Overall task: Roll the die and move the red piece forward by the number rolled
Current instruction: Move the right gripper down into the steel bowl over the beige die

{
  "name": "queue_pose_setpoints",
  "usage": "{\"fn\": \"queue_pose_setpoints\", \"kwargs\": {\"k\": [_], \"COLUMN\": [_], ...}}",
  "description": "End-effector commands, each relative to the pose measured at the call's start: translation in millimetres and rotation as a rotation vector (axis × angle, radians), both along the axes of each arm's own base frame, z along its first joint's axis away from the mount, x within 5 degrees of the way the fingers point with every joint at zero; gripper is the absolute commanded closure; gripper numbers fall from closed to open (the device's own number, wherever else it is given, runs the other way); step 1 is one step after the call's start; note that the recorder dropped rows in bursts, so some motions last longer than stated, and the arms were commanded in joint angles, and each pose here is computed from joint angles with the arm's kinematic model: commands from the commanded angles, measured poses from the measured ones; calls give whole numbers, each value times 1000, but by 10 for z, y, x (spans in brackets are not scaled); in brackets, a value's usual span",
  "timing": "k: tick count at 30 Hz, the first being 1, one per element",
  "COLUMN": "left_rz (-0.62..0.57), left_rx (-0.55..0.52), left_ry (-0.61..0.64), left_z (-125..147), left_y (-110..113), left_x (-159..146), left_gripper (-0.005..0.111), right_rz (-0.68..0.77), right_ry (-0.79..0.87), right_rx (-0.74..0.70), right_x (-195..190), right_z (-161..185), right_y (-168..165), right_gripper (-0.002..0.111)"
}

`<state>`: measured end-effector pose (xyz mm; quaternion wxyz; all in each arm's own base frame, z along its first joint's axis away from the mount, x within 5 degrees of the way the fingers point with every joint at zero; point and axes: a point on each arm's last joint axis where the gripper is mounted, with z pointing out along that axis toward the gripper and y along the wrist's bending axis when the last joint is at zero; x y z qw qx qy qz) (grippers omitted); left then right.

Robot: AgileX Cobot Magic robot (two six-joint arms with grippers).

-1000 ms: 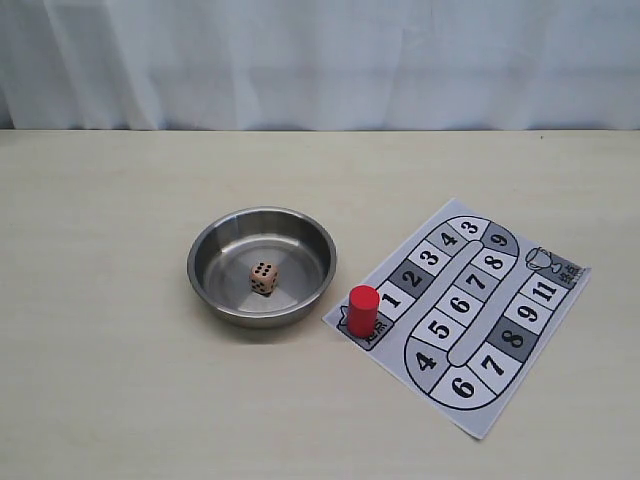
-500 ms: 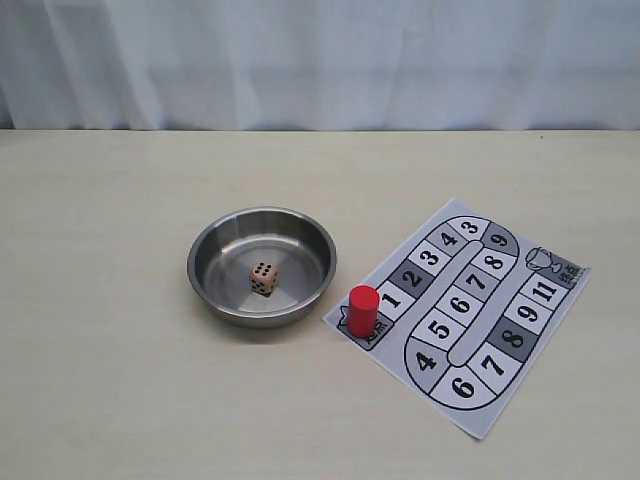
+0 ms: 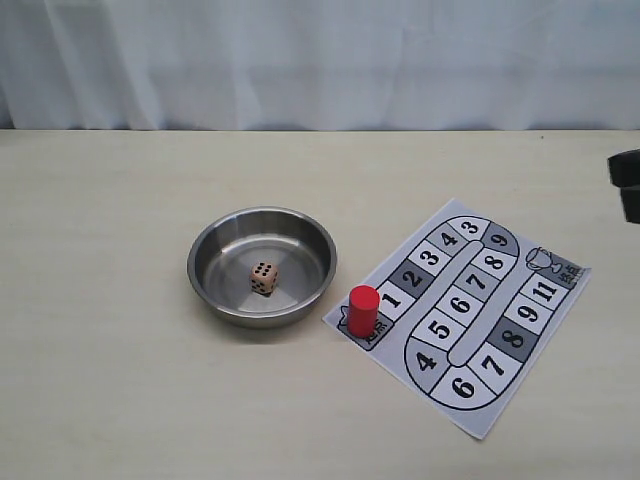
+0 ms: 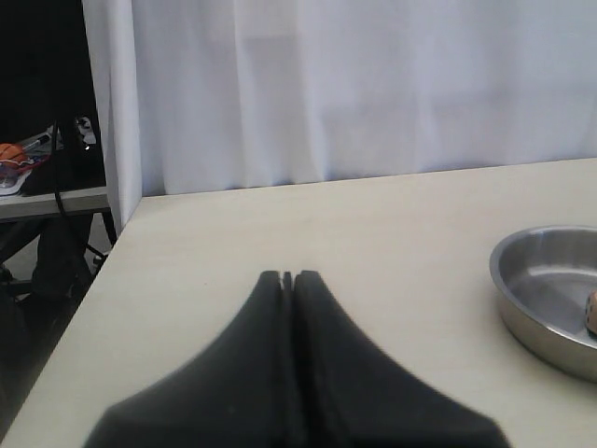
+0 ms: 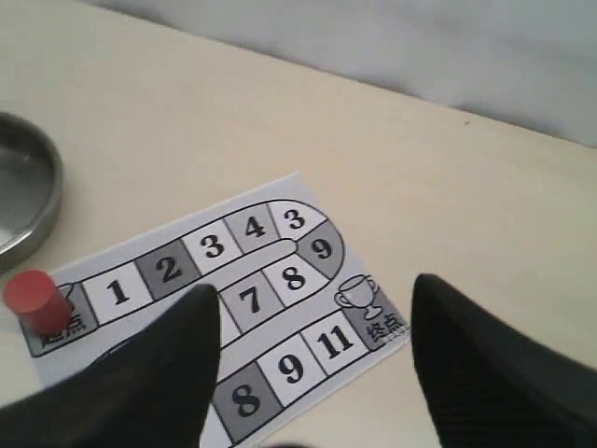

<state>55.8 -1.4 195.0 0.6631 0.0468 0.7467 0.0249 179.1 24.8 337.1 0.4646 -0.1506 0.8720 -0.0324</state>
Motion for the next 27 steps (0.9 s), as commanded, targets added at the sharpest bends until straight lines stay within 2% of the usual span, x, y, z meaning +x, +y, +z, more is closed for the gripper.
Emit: {"fn": "queue_pose_setpoints", "kwargs": {"k": [1, 6, 10, 18, 22, 27], "left_rz": [0, 0, 0, 0, 0, 0], "left_rx": [-9, -9, -9, -9, -9, -9], "left_ry": [-11, -11, -11, -11, -11, -11], "left_z": [4, 4, 4, 4, 4, 4], "left_y": [-1, -1, -1, -1, -1, -1], "left_x": [1, 1, 1, 1, 1, 1], "left_gripper": [107, 107, 107, 107, 107, 107], "right_rz": [100, 173, 206, 340, 391, 396], "right_ry": [62, 168, 264, 386, 355, 386], "right_rx": [-21, 6, 132, 66, 66, 90], "right_x": [170, 382, 632, 1145, 1309, 1450], "right_z": [-32, -95, -176, -540, -716, -986], "right_y": [216, 483, 776, 1496, 1830, 2037], "right_gripper": [49, 49, 49, 49, 49, 49]}}
